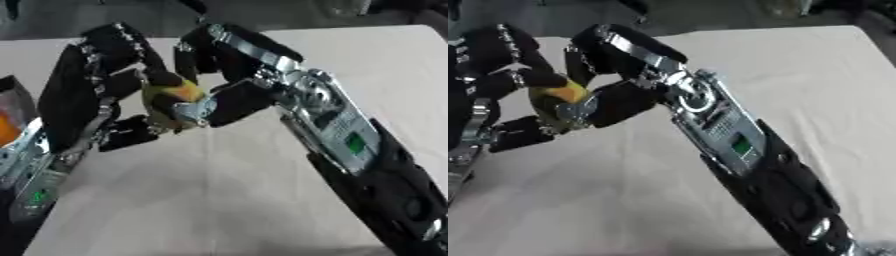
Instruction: Pick up the objects with one hand, pass them to the other hand, and then place them into the box on the other side of the table.
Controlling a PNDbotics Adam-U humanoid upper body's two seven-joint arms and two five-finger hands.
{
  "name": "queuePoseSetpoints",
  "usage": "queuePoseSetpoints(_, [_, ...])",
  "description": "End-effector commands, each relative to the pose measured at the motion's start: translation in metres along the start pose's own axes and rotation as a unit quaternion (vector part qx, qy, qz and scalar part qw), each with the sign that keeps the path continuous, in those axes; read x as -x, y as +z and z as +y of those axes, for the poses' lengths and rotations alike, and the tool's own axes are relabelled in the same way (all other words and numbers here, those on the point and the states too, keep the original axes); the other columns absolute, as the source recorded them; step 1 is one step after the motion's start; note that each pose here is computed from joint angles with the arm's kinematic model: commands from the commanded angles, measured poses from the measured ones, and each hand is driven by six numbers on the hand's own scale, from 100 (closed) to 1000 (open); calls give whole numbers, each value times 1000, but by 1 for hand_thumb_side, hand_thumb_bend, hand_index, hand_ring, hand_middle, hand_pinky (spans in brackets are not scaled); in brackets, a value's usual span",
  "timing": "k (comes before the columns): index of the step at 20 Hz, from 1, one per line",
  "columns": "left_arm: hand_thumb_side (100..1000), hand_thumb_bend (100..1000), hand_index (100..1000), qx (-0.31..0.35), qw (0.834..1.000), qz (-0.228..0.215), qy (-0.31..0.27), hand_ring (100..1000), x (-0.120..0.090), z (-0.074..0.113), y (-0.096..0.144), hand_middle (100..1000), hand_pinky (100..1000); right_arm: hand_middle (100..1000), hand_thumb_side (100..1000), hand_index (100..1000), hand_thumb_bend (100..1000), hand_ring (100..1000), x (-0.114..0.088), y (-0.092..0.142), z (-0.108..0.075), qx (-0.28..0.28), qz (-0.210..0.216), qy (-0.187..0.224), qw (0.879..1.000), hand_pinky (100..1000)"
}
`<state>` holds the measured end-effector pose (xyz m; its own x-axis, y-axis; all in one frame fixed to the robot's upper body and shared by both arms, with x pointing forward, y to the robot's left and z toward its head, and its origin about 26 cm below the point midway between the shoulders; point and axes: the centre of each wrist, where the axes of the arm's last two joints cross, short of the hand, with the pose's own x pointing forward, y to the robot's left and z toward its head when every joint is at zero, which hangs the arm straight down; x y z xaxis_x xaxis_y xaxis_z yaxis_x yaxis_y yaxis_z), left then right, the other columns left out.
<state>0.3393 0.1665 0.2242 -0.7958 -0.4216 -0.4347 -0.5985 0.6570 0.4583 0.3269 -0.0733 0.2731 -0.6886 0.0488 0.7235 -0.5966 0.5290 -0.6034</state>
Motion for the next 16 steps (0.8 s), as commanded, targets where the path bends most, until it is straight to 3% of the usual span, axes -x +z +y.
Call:
queuePoseSetpoints(1, [100, 558, 538, -8, 1000, -17, 3, 387, 1, 4, -7, 389, 496, 431, 100, 467, 302, 449, -10, -1, -4, 2, -14, 12, 1000, 603])
queuePoseSetpoints(9, [100, 555, 556, -3, 1000, -16, 17, 392, 0, 2, -8, 382, 486, 433, 100, 469, 299, 449, -9, -1, -4, -1, -11, 14, 1000, 604])
queuePoseSetpoints(16, [100, 536, 585, -3, 999, -13, 29, 401, -1, 1, -9, 390, 481, 463, 100, 503, 261, 475, -5, -2, -3, -29, 24, 31, 999, 632])
